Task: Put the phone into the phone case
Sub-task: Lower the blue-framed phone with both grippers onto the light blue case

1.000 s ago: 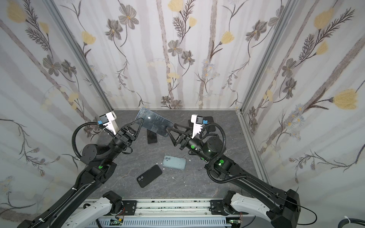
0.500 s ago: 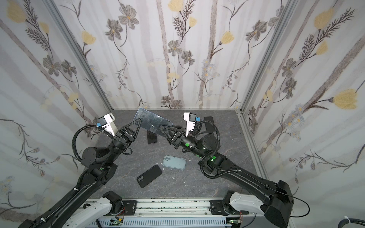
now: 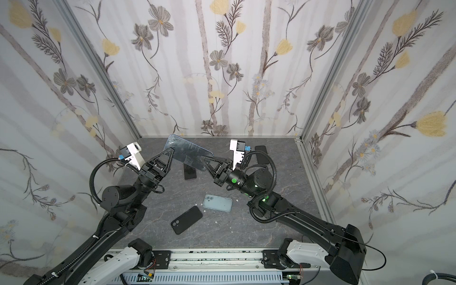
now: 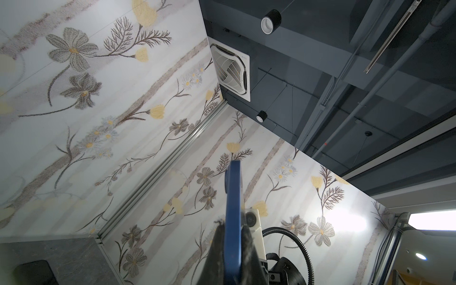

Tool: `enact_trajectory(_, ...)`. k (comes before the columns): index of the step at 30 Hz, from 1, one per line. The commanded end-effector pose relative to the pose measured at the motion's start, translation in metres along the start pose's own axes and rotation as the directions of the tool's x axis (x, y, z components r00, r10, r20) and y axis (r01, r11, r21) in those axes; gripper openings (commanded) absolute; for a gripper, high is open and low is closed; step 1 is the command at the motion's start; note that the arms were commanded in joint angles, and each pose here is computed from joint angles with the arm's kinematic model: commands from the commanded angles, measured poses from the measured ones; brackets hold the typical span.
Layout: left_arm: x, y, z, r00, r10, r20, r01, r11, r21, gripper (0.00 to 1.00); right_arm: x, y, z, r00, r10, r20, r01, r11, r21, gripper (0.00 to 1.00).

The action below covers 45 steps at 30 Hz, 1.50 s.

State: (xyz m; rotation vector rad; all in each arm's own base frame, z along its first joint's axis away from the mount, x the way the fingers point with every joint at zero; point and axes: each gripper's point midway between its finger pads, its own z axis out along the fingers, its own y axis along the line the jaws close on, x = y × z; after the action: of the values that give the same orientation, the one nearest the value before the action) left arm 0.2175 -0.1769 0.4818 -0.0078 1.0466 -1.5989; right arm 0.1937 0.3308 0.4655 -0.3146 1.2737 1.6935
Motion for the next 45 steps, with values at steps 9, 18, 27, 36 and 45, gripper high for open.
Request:
enact_trajectory(9,-0.005,0.069,-0.026,0.982,0.187,-0.037,-0.186,0.891,-0.414,0.57,-0.017,-0.031,-0.027,0.999,0.004,0.049,-0.015,0.972,0.236,0.00)
enact_trajectory(18,0.032,0.161,-0.077,0.906,0.209,-0.369,-0.417,0.597,-0.685,0.62,0.009,-0.116,-0.131,0.998,0.062,-0.012,-0.034,0.695,0.719,0.00)
enact_trajectory(27,0.140,0.245,-0.113,0.743,-0.181,-0.645,-0.456,0.569,-0.685,0.61,0.097,-0.170,-0.178,0.931,0.343,-0.125,-0.094,0.557,0.825,0.00)
enact_trajectory(36,0.188,0.275,-0.132,0.723,-0.353,-0.594,-0.317,0.594,-0.739,0.60,0.152,-0.205,-0.161,0.857,0.489,-0.162,-0.172,0.569,0.804,0.00)
enact_trajectory(45,0.211,0.289,-0.147,0.695,-0.435,-0.573,-0.270,0.580,-0.768,0.56,0.189,-0.231,-0.143,0.776,0.593,-0.213,-0.197,0.550,0.812,0.00)
